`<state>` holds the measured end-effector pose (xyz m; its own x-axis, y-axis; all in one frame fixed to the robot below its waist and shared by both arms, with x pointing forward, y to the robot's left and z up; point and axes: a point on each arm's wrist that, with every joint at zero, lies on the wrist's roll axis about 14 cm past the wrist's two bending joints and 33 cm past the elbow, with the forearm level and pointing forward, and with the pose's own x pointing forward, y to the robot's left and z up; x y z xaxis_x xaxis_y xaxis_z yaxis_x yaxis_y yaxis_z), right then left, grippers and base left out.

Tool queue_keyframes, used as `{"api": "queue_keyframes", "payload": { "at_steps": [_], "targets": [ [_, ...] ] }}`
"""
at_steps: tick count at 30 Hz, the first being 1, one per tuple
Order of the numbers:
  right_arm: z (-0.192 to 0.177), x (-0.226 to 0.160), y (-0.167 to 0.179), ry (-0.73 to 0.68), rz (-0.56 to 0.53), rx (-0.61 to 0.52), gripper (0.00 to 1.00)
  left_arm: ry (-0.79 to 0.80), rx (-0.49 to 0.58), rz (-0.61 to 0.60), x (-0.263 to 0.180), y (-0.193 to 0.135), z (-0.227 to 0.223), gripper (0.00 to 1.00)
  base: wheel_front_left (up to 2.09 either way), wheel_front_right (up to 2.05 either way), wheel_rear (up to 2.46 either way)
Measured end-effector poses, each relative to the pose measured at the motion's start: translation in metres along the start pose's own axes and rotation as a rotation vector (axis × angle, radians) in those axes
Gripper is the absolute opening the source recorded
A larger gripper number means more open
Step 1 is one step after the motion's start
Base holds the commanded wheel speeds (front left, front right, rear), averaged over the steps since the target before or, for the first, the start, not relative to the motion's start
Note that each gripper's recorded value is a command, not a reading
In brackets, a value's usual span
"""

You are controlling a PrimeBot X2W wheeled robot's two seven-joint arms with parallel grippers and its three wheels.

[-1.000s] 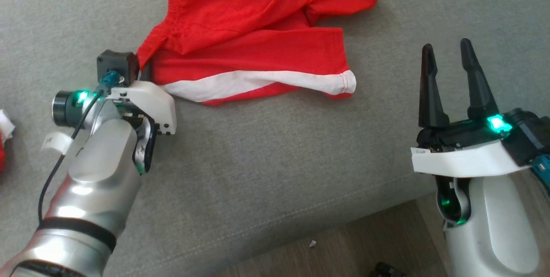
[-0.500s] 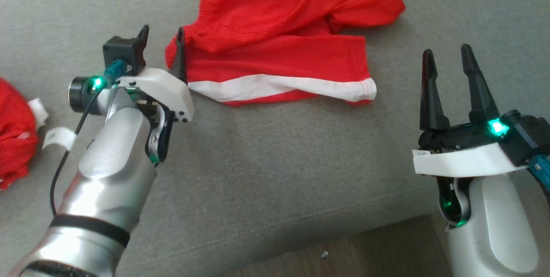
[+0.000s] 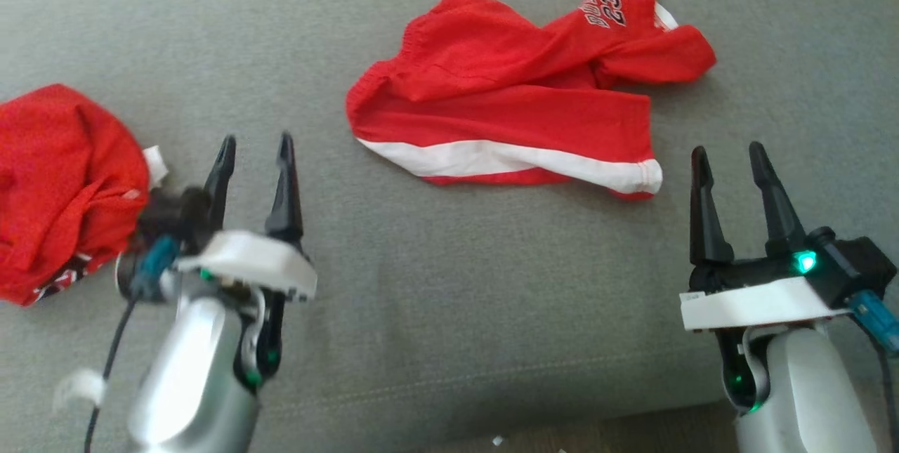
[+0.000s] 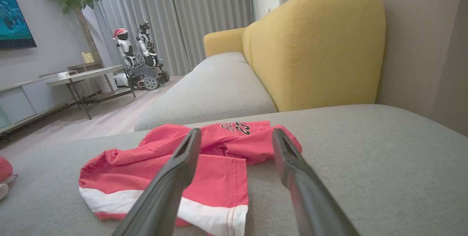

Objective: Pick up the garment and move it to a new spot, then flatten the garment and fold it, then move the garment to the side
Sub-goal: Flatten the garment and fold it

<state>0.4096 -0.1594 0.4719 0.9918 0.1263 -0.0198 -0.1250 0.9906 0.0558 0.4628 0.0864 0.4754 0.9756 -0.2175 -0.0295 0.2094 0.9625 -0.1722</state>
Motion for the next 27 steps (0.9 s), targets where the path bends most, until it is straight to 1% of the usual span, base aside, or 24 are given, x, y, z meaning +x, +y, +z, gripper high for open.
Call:
{"api": "queue_keyframes", "payload": {
  "at_steps": [4, 6, 9, 14, 20, 22, 27],
  "targets": [
    [-0.004, 0.002, 0.006, 0.011, 0.019, -0.008, 1.00, 0.008, -0.036, 0.054, -0.022, 0.010, -0.007, 1.00, 0.00, 0.00, 0.00],
    [-0.009, 0.003, 0.008, 0.026, 0.025, -0.005, 1.00, 0.017, -0.035, 0.058, -0.028, 0.012, -0.011, 1.00, 0.00, 0.00, 0.00],
    [-0.022, 0.003, 0.006, 0.065, 0.010, 0.035, 1.00, 0.007, -0.027, 0.058, -0.028, 0.013, -0.008, 1.00, 0.00, 0.00, 0.00],
    [-0.061, 0.000, 0.000, 0.199, -0.020, 0.084, 1.00, 0.012, -0.025, 0.067, -0.029, 0.017, -0.012, 1.00, 0.00, 0.00, 0.00],
    [-0.078, 0.020, 0.006, 0.264, -0.007, 0.124, 1.00, 0.051, -0.013, 0.093, -0.033, 0.028, -0.026, 1.00, 0.00, 0.00, 0.00],
    [-0.086, 0.022, 0.008, 0.289, -0.002, 0.131, 1.00, 0.056, 0.005, 0.094, -0.033, 0.030, -0.027, 1.00, 0.00, 0.00, 0.00],
    [-0.103, 0.020, 0.012, 0.348, -0.003, 0.155, 1.00, 0.066, 0.002, 0.097, -0.032, 0.032, -0.031, 1.00, 0.00, 0.00, 0.00]
  ]
}}
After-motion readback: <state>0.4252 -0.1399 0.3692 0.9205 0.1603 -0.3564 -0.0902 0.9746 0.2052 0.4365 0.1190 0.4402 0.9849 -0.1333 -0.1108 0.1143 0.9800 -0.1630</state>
